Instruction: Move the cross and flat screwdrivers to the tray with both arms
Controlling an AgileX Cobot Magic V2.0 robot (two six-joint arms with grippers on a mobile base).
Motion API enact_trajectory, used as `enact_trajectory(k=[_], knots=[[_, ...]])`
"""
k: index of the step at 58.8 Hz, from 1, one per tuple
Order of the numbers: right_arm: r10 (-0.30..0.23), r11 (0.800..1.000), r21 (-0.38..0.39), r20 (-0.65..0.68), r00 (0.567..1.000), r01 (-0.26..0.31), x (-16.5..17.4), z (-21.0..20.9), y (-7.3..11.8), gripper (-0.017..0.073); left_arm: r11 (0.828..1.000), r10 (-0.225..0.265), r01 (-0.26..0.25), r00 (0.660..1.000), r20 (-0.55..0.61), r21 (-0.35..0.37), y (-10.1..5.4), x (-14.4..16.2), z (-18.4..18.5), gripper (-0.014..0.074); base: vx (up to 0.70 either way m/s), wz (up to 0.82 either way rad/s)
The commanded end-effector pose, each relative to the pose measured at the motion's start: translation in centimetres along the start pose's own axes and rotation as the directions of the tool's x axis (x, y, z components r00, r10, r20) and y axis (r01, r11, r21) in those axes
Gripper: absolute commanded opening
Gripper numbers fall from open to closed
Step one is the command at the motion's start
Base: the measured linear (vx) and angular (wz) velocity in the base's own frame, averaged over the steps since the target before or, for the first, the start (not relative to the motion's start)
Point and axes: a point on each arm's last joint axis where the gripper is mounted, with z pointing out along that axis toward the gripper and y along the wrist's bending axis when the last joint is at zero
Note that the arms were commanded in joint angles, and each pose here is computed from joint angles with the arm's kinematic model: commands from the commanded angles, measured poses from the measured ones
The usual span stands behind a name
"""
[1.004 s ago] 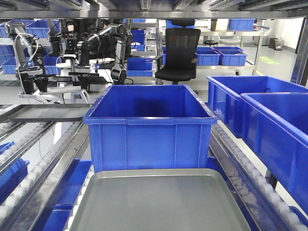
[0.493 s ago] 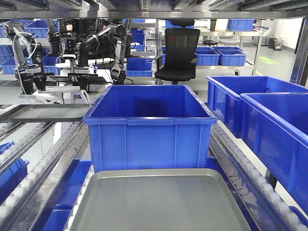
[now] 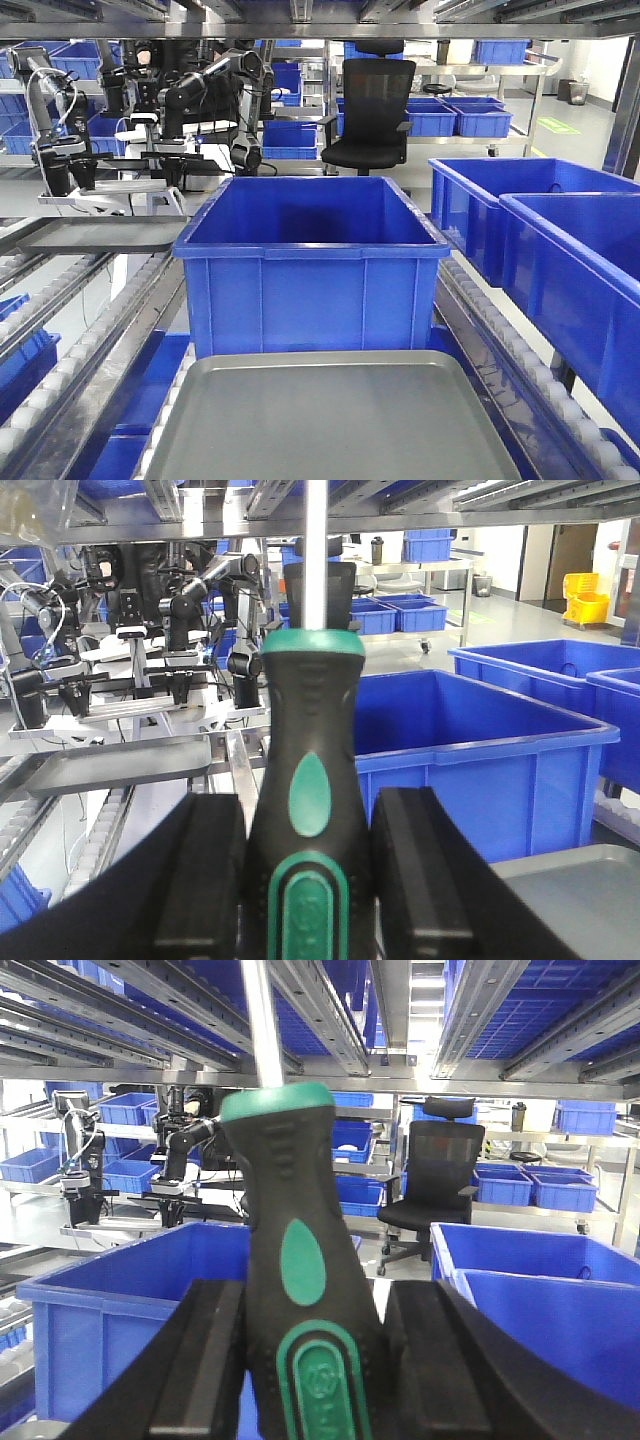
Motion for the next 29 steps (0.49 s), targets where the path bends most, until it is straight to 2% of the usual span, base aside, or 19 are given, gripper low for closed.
enact_trajectory(k=[1, 10, 22, 27, 29], knots=[[0.007, 0.999, 0.034, 0.109, 0.994, -0.011, -1.6, -0.1, -0.3, -0.0008, 1.0, -0.013, 0.013, 0.992, 0.125, -0.001, 0.0, -1.7, -0.4, 0.0003, 0.0, 0.0], [0.015, 1.0, 0.018, 0.078, 0.997, -0.016, -1.4, -0.1, -0.2, -0.0008, 0.999, -0.039, 0.038, 0.994, 0.105, 0.009, -0.1, -1.6, -0.4, 0.0003, 0.0, 0.0], [0.024, 0.997, -0.072, -0.126, 0.992, -0.033, 0.5, -0.2, 0.7, -0.0008, 0.999, -0.043, 0.045, 0.997, -0.066, 0.022, -0.2, 0.5, 0.0, 0.0003, 0.0, 0.0], [0.032, 0.994, -0.098, -0.204, 0.978, -0.053, 1.2, 0.1, 0.9, -0.0008, 0.996, -0.082, 0.085, 0.99, -0.118, 0.022, -0.2, 1.8, 0.8, 0.0003, 0.0, 0.0], [0.061, 0.991, -0.101, -0.228, 0.972, -0.086, 1.5, 0.4, 1.0, -0.0008, 0.993, -0.108, 0.112, 0.984, -0.139, 0.026, -0.2, 2.3, 1.1, 0.0003, 0.0, 0.0]])
